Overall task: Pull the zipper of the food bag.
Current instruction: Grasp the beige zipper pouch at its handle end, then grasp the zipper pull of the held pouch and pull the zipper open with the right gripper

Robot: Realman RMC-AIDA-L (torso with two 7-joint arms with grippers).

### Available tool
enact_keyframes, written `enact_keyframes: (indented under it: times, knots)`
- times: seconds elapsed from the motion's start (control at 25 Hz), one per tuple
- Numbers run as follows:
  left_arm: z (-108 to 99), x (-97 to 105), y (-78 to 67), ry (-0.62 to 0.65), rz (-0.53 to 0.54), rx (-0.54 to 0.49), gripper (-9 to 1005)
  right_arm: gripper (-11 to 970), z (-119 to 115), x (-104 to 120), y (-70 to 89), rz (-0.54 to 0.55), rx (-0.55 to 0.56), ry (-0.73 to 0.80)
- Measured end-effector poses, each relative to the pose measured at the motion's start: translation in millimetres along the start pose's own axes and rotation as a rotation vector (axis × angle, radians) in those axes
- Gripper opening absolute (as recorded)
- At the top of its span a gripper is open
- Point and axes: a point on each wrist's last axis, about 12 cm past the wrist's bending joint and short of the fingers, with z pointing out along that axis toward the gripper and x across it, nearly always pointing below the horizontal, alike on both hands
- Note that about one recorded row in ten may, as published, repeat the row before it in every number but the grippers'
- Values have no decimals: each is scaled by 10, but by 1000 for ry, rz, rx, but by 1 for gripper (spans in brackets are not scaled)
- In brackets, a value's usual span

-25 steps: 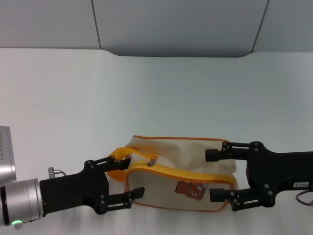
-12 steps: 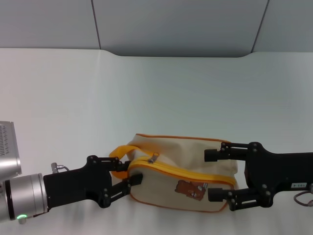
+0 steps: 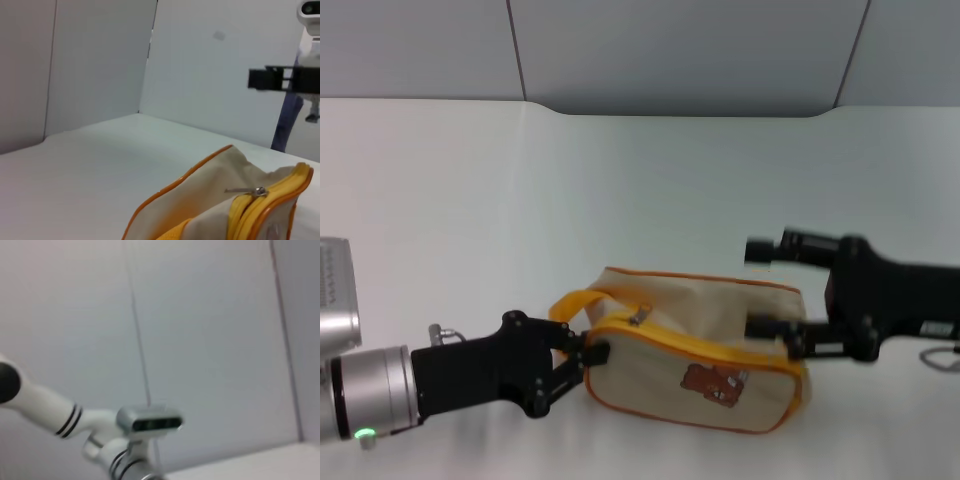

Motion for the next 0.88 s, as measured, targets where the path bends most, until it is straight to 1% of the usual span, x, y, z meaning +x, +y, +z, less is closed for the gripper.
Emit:
enact_keyframes:
  times: [0.08,0.12,0.16,0.2,0.28,0.32,0.36,0.44,0.48,0.52,0.56,0.72,0.88]
  knots:
    - [-10,-47,40,0,4,6,184,688,-9,-62,-43,-25,27,-27]
    - [-33,-104,84,-1,12,16,166,686,-11,-120,-102,-65,52,-20]
    - [-33,-104,84,-1,12,16,148,683,-11,-120,-102,-65,52,-20]
    - [-61,-155,125,0,19,24,130,681,-1,-145,-137,-88,62,-10]
    - [-71,-184,146,0,21,30,95,677,35,-177,-207,-130,82,13]
    - [-80,-231,175,-1,27,40,77,675,82,-203,-268,-170,92,35]
    - [-80,-231,175,-1,27,40,75,672,82,-203,-268,-170,92,35]
    - [-87,-268,189,-4,32,51,70,668,142,-204,-304,-257,86,66]
    - [-95,-297,198,-7,36,61,68,633,142,-204,-304,-257,86,66]
    - [-115,-350,224,-9,42,74,67,599,206,-178,-289,-326,65,83]
    - [-115,-350,224,-9,42,74,67,564,206,-178,-289,-326,65,83]
    - [-138,-469,289,-9,55,90,65,425,389,-104,-259,-448,18,142]
    - [-132,-529,303,-13,73,103,63,380,440,-78,-261,-489,6,161]
